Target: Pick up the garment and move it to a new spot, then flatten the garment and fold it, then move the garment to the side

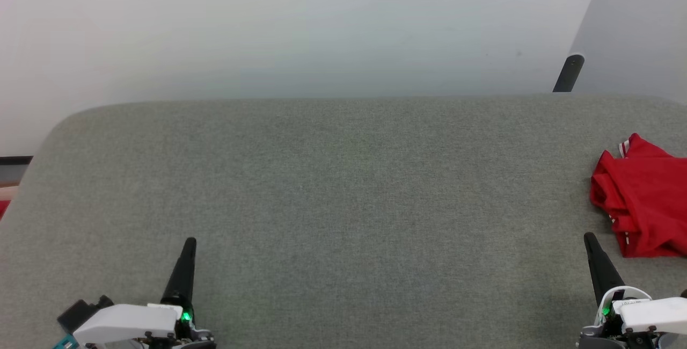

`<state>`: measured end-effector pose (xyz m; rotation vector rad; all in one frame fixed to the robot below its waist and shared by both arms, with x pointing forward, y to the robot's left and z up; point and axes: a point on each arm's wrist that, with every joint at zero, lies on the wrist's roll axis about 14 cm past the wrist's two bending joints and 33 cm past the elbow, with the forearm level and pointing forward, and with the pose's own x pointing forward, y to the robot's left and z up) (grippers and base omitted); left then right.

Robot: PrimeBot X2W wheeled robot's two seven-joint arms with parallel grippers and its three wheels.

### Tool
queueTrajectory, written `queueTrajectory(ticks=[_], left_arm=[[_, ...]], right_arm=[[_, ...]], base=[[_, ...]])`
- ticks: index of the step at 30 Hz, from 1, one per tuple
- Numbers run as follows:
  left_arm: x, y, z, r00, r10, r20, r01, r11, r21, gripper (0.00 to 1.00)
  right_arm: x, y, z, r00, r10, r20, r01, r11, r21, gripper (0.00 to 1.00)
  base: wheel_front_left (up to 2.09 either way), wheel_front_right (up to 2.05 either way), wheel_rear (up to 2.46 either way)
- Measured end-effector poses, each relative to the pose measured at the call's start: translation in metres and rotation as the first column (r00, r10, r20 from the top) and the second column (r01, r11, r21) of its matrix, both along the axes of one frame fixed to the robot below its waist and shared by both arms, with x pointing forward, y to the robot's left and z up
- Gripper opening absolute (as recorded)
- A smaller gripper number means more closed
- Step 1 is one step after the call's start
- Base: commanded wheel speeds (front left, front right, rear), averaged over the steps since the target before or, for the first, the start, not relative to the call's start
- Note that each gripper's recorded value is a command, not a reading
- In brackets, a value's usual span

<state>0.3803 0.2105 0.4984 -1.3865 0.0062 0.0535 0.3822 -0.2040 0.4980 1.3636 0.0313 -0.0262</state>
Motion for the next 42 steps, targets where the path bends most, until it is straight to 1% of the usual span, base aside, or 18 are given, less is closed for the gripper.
queueTrajectory(ticks=[11, 26, 42], left_arm=[[0.004, -0.005, 0.003, 1.0, -0.013, 0.014, 0.014, 0.997, -0.08, 0.0], [0.007, -0.011, 0.006, 0.999, -0.029, 0.03, 0.034, 0.983, -0.178, 0.0], [0.008, -0.011, 0.006, 0.999, -0.029, 0.032, 0.034, 0.982, -0.185, 0.0]], right_arm=[[0.003, 0.002, 0.003, 1.0, -0.003, 0.013, 0.002, 0.996, 0.089, 0.0], [0.005, 0.004, 0.006, 1.0, -0.006, 0.025, 0.001, 0.98, 0.198, 0.0], [0.006, 0.004, 0.008, 0.999, -0.007, 0.032, 0.001, 0.978, 0.207, 0.0]], base=[[0.0, 0.0, 0.0], [0.0, 0.0, 0.0], [0.0, 0.0, 0.0]])
